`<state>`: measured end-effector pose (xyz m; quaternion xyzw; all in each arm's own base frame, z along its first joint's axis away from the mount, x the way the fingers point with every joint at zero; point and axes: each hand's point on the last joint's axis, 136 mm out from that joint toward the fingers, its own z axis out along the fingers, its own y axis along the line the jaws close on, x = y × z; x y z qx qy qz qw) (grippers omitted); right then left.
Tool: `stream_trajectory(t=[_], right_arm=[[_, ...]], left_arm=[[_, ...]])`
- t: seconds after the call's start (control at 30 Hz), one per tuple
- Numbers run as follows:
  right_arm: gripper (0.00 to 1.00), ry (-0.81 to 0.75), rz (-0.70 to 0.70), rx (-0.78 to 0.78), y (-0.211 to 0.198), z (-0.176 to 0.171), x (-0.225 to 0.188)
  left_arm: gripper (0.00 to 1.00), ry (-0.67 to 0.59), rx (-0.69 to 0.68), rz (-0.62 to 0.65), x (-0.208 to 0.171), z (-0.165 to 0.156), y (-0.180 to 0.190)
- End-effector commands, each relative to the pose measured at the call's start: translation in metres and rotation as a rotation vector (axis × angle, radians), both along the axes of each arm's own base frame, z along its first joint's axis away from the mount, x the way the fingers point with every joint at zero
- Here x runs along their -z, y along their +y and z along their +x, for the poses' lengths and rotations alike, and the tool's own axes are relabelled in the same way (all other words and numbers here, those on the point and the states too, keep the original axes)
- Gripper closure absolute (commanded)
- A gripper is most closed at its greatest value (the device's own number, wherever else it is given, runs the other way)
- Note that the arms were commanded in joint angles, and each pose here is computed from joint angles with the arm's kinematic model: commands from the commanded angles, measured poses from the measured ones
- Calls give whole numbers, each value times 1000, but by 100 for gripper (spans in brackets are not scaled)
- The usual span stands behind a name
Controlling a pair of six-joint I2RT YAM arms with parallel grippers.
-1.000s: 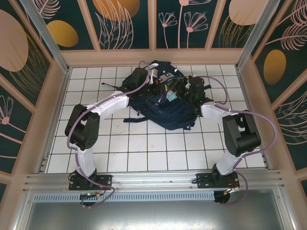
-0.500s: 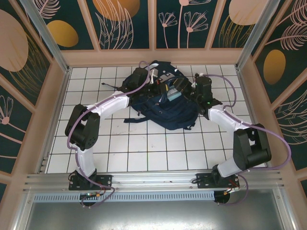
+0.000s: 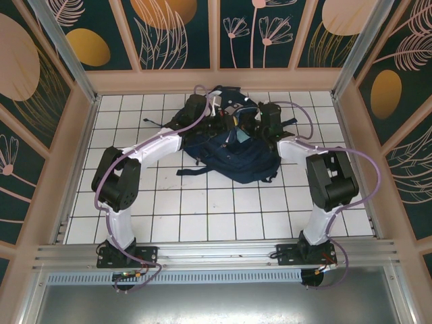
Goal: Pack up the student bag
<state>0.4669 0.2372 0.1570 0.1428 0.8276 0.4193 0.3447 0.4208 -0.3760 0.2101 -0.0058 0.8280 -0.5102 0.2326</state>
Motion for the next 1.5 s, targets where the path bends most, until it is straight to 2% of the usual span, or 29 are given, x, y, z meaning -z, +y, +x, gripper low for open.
stream_trajectory(t=[0.0,0.07,0.2,0.33,0.43,0.57,0.67,0.77,0.87,0.93,1.07,1.3,1.47], right_arm=[[80,-65,0,-73,18,-4,-20],[76,-71,-49,-58,7,-12,-24],[66,-67,-185,-33,-22,-43,-33],[59,-11,-321,-9,-51,-77,-29],[57,41,-368,5,-66,-103,-22],[55,82,-348,16,-63,-134,-19],[53,97,-283,1,-39,-154,-18],[52,103,-215,-43,-2,-171,-15],[52,91,-159,-97,35,-176,-12],[53,92,-170,-99,49,-172,-6],[55,75,-172,-54,62,-154,3],[59,48,-184,44,56,-131,12],[60,30,-179,105,46,-116,10]], left_arm=[[96,-221,110,-194,-89,-15,-21],[87,-221,104,-177,-84,-13,-20],[57,-213,86,-151,-77,-7,-20],[36,-219,71,-140,-78,-4,-17],[30,-223,47,-110,-77,-2,-7],[24,-216,-56,-30,-64,2,25],[22,-183,-152,33,-38,5,59],[21,-168,-227,40,-27,1,90],[21,-132,-279,85,1,0,111],[21,-110,-292,104,17,-1,117],[22,-70,-274,79,38,-1,112],[36,-4,-193,-12,59,5,87],[42,46,-98,-5,82,-8,55]])
